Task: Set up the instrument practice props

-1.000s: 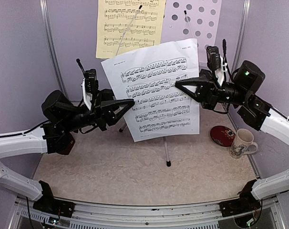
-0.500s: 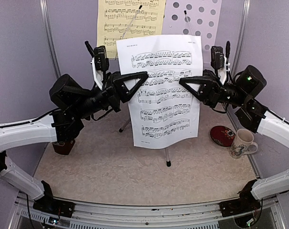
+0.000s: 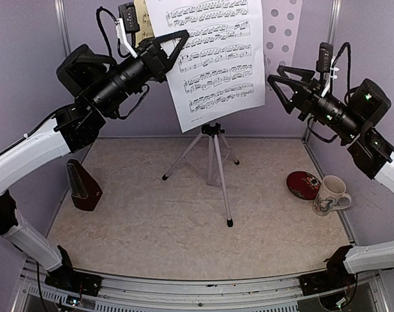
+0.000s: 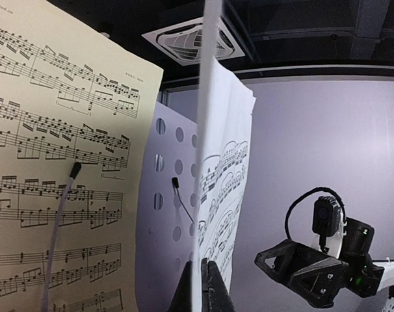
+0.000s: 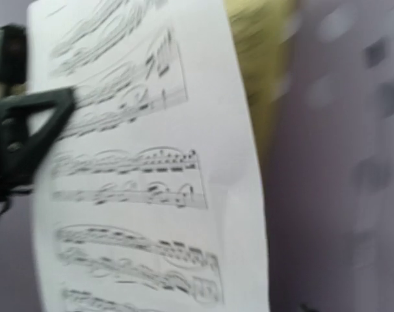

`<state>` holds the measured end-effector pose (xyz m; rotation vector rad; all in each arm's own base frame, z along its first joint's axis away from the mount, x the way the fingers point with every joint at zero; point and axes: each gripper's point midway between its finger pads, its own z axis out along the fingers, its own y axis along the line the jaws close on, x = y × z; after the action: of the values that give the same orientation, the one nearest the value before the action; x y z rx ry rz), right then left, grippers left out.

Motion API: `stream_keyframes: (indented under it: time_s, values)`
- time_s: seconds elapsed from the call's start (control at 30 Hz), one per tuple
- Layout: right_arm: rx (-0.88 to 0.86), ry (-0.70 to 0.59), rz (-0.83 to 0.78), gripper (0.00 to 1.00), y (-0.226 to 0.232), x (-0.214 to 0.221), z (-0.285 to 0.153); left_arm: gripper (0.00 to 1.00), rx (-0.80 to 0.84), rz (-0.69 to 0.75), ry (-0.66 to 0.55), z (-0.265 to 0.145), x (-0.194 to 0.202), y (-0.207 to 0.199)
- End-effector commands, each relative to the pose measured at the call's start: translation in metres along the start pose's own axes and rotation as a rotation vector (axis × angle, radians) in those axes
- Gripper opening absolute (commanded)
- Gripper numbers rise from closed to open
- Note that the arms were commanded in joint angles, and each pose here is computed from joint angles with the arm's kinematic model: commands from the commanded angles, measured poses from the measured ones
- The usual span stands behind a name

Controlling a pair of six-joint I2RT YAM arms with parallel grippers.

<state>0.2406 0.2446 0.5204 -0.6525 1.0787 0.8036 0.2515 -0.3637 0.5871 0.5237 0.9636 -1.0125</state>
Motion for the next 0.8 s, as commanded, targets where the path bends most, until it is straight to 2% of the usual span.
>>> stream_keyframes:
  time_s: [0.0, 0.2, 0.33, 0.77]
  values:
    - [0.242, -0.030, -0.089, 0.59, -0.042, -0.022, -0.004, 0.00, -0.095, 0.073, 0.045, 0.010, 0.000, 0.024]
    - [0.296, 0.026, -0.113, 0.47, -0.065, -0.015, 0.030, 0.00, -0.124, 0.105, 0.023, 0.022, -0.025, 0.041]
    - [0.331, 0.006, -0.114, 0.42, -0.076, -0.021, 0.042, 0.00, -0.132, 0.126, 0.018, 0.027, -0.036, 0.047]
    - [0.354, -0.050, -0.130, 0.32, -0.089, -0.030, 0.065, 0.00, -0.120, 0.165, 0.018, 0.042, -0.047, 0.059]
